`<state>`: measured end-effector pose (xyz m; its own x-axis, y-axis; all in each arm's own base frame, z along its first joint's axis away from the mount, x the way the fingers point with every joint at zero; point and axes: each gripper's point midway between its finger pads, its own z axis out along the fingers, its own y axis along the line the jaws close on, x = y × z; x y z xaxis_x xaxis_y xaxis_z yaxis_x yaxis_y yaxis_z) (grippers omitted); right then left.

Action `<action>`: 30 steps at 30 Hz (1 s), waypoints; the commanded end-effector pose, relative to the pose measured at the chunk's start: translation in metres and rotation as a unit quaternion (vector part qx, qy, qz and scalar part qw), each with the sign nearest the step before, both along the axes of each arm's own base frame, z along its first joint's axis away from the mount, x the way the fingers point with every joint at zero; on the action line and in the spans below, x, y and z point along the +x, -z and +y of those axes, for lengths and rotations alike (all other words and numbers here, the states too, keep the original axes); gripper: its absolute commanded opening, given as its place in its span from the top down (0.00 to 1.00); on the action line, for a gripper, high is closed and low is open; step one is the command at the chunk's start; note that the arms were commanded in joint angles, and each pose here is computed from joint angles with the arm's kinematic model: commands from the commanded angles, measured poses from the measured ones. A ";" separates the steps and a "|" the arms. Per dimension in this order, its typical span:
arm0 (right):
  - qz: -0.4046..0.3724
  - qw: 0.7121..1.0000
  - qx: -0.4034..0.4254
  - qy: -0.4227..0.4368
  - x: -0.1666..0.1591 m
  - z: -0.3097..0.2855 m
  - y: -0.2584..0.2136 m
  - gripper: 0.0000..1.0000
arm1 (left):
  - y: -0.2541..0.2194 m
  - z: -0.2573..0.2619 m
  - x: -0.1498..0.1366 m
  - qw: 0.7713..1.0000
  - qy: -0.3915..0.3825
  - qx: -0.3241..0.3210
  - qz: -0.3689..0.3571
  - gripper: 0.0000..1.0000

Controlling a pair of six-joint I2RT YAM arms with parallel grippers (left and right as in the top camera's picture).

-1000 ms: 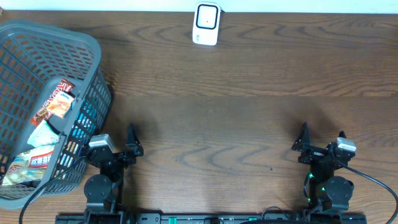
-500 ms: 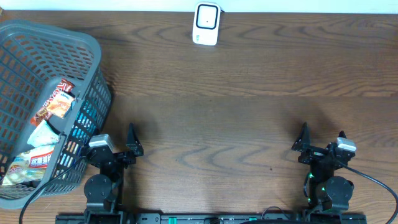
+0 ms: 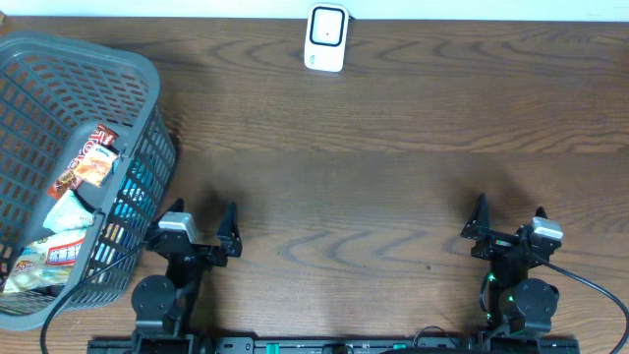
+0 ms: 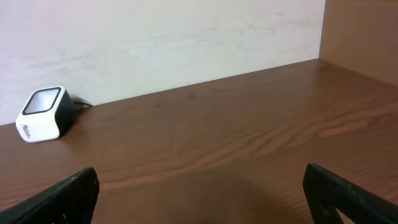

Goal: Scan the item barcode
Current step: 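Reach the left gripper into the grey basket toward the snack bag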

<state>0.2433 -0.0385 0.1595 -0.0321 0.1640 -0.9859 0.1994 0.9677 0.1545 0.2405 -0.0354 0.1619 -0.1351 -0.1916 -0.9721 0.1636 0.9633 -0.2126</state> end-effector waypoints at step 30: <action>0.001 1.000 -0.007 -0.002 0.000 0.000 0.000 0.01 | -0.198 0.045 0.055 0.967 -0.134 -0.088 0.200 0.02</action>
<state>0.2433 -0.0385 0.1594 -0.0329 0.1637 -0.9860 0.1995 0.9677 0.1540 0.2917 -0.0275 0.3284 -0.5409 -0.2661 -0.7979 -0.0116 0.9509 -0.3093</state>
